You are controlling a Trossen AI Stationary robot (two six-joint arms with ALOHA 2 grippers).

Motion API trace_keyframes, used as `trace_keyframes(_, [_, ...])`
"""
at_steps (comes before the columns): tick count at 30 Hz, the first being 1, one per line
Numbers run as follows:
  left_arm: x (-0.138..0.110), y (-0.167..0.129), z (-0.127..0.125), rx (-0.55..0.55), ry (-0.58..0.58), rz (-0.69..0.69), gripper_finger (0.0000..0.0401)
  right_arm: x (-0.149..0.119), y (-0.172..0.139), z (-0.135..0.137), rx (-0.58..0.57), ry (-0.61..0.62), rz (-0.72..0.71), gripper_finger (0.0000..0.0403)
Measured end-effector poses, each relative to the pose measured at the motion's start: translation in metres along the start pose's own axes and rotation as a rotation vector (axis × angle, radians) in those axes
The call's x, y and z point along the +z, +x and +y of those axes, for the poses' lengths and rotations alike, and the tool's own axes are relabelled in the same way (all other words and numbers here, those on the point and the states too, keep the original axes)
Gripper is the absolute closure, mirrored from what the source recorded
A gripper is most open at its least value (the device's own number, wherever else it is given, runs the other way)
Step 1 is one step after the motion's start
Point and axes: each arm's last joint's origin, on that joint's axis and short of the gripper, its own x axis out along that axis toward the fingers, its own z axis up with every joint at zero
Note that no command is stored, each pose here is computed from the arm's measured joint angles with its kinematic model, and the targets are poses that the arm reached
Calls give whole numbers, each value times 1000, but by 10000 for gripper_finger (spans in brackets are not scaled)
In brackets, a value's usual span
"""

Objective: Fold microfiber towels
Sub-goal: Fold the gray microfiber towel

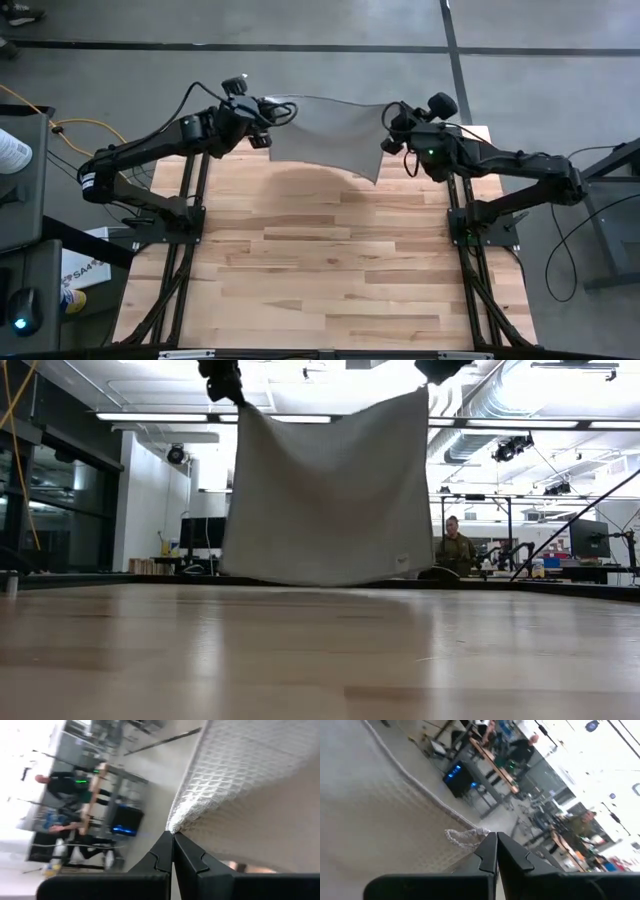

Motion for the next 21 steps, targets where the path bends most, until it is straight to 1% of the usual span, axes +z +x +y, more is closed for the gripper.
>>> trace_keyframes(2, [-2, -7, -11, -84, 0, 9, 401, -3, -6, 6, 70, 17, -8, 401])
trace_keyframes(4, [-6, -18, -25, -198, -5, 24, 401, -10, -16, 15, 164, 40, 13, 401])
trace_keyframes(6, [-8, -34, -40, -295, -5, 39, 401, -20, -29, 24, 272, 81, 54, 401])
trace_keyframes(8, [-9, -54, -54, -362, 6, 33, 401, -30, -44, 30, 351, 108, 104, 401])
trace_keyframes(12, [-10, -95, -76, -474, 39, -45, 401, -39, -73, 39, 438, 163, 128, 401])
trace_keyframes(15, [-14, -115, -85, -530, 36, -64, 401, -41, -92, 43, 528, 217, 120, 401])
trace_keyframes(19, [-21, -124, -95, -620, -29, -1, 401, -43, -111, 51, 696, 290, 170, 401])
trace_keyframes(21, [-25, -123, -104, -666, -40, 36, 400, -43, -118, 58, 751, 304, 205, 400])
